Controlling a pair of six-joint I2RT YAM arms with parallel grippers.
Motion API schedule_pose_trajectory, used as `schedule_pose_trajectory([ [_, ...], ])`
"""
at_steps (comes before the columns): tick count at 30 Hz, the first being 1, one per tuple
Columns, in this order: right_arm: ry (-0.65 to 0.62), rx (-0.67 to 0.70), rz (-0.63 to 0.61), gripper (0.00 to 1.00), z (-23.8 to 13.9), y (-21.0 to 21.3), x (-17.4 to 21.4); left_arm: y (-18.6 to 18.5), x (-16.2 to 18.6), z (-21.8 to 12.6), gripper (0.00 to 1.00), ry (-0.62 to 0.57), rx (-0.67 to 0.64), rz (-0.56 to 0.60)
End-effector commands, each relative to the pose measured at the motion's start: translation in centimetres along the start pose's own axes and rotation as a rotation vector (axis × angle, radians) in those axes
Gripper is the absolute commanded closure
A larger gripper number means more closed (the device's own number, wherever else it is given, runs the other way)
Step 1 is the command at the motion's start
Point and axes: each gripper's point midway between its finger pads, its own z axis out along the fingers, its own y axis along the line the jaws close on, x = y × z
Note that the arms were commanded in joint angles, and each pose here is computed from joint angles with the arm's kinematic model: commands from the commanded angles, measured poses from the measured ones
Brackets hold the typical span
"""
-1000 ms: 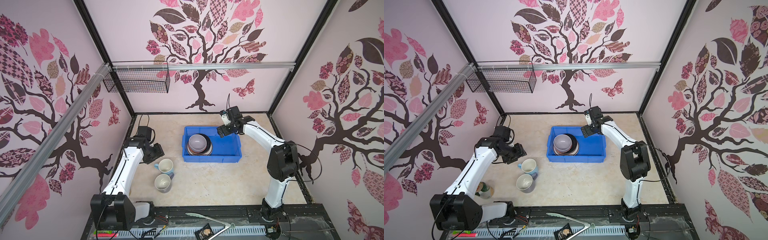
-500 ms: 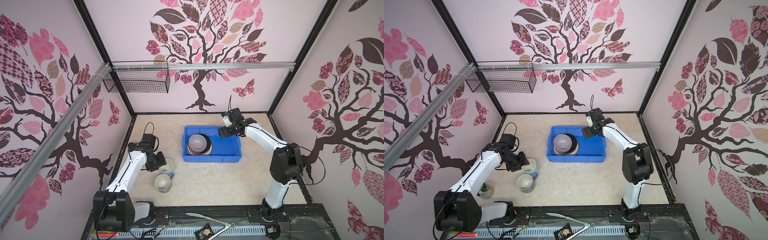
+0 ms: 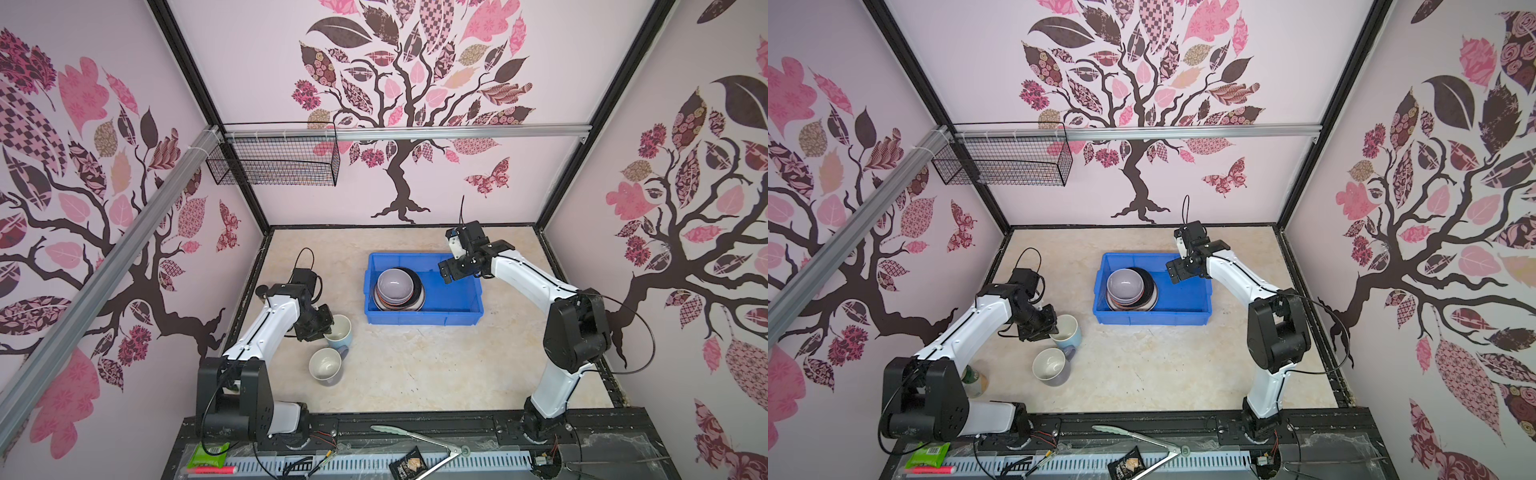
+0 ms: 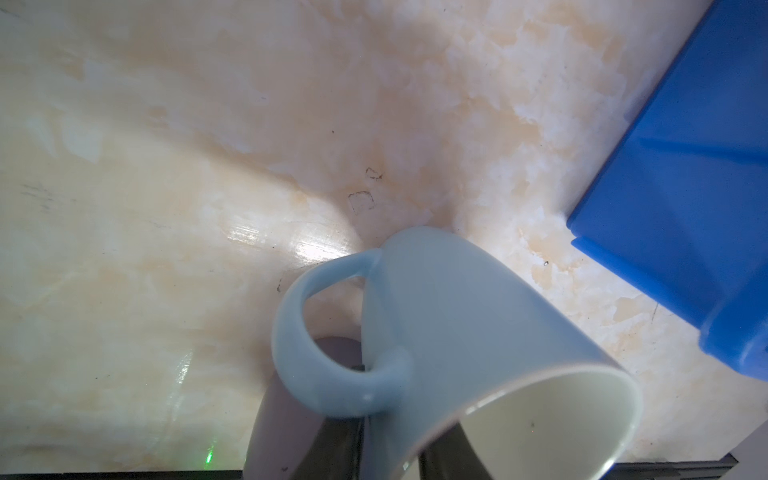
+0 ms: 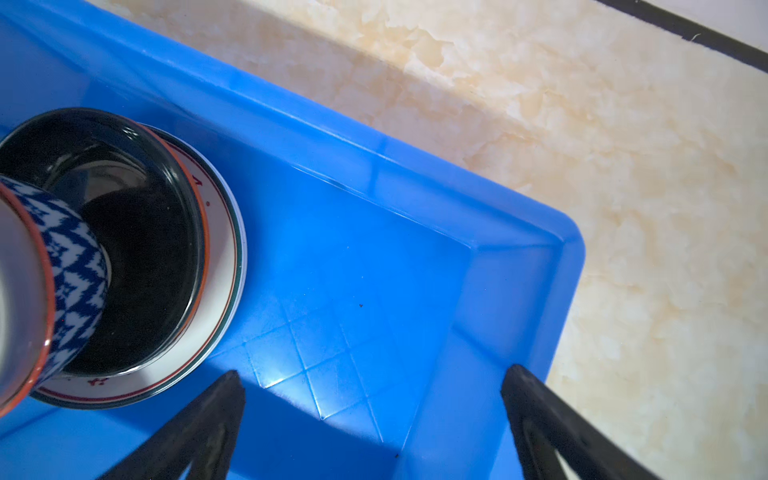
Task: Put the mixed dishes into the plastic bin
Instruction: 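Lift the light blue mug with the left gripper toward the bin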
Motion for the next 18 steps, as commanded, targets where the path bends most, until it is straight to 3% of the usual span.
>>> schedule_pose_trajectory([
  [1, -0.059, 0.027, 0.022, 0.00, -2.6, -0.8, -1.3, -1.4, -1.9, -1.0, 0.85, -0.055, 0.031, 0.030],
  [7, -0.062, 0.037, 0.034, 0.00, -3.0, -1.0, -1.2, -1.9, -3.1, -2.2, 1.00, -0.076, 0.020, 0.059],
  [18, -0.054, 0.079, 0.055, 0.00, -2.6, -2.4, -0.9, -4.1, -6.4, -7.0, 1.00, -0.181, 0.041, 0.099],
])
